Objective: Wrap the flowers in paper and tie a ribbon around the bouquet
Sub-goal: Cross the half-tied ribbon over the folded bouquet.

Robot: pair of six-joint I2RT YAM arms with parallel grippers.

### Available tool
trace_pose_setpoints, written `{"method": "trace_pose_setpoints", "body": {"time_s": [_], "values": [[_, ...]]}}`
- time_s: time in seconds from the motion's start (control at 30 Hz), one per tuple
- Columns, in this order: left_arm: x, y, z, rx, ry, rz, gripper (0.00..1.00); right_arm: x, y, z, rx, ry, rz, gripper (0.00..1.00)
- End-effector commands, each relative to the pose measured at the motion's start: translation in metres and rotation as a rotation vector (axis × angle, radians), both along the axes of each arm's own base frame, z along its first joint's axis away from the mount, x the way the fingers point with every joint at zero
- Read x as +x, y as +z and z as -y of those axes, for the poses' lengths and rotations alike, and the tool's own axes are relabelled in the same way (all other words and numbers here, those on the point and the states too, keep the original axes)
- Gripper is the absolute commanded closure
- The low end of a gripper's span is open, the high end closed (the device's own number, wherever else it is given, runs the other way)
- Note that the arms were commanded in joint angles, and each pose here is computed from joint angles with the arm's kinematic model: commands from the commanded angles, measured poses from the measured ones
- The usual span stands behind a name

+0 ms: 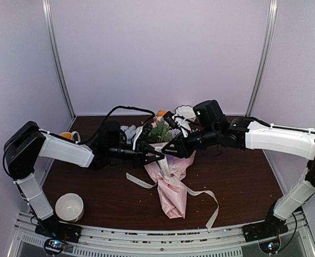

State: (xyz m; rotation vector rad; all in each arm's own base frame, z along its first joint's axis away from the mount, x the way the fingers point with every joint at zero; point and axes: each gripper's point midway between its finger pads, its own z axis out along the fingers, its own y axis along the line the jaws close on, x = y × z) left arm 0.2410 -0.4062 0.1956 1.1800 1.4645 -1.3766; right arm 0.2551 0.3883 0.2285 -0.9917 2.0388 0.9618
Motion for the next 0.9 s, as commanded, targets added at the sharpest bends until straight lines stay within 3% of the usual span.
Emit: {"method": "trace_pose_setpoints", "body": {"time_s": [0.0,0.13,0.3,0.63,0.87], "values": [[-0.002,0.001,-0.004,0.025,0.008,0.042,1.0,0.021,-0.022,0.039,-0.123,-0.082,-0.011,0.69],[0.0,-0.002,-0.005,0.043,0.024,0.039,1.0,0.015,-0.059,0.054,-0.252,-0.001,-0.05,0.59],[0.002,-0.003,-0.006,0.045,0.034,0.036,1.0,-0.006,-0.08,0.053,-0.241,0.115,-0.053,0.46],[0.004,-0.004,-0.008,0.048,0.041,0.03,1.0,-0.007,-0.113,0.043,-0.298,0.162,-0.112,0.47],[0.006,-0.006,-0.013,0.061,0.05,0.014,1.0,-0.002,-0.109,0.044,-0.287,0.124,-0.094,0.93]]}}
